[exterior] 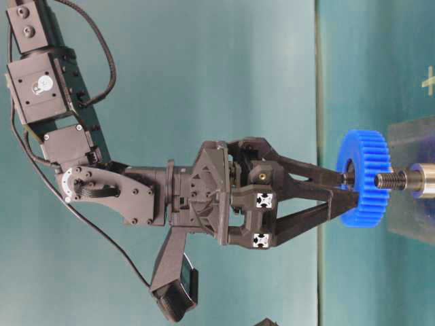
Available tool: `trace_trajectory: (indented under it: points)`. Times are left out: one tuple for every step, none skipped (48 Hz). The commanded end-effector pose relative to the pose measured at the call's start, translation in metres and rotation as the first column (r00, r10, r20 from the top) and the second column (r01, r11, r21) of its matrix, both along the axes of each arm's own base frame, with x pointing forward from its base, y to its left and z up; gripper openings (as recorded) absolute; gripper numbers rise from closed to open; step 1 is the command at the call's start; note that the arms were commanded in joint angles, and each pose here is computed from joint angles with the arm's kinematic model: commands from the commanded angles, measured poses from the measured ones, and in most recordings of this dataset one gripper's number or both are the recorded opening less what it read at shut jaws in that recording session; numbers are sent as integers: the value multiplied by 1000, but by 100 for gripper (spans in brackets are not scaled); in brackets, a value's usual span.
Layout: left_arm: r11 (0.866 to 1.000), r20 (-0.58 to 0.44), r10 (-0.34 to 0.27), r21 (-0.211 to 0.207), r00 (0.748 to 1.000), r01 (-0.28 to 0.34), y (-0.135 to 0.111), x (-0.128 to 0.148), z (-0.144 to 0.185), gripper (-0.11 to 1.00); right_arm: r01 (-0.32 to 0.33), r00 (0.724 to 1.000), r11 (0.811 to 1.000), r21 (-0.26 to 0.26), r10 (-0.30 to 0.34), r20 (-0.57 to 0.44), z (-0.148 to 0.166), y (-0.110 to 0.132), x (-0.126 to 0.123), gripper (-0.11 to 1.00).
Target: Fit the large gear onto the shaft.
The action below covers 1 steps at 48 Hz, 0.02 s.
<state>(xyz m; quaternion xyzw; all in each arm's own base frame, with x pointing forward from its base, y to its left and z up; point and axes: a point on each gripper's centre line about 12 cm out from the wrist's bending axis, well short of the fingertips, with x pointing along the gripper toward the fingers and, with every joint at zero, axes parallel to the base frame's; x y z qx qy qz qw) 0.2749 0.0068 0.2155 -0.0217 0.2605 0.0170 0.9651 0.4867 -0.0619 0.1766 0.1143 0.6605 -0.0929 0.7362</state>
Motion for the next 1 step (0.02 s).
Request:
trace_trajectory:
  points:
    - [1000,25,-1,2,1000,1,0,2,6,0,7,998,1000,-8,-7,56,27,-2,0,75]
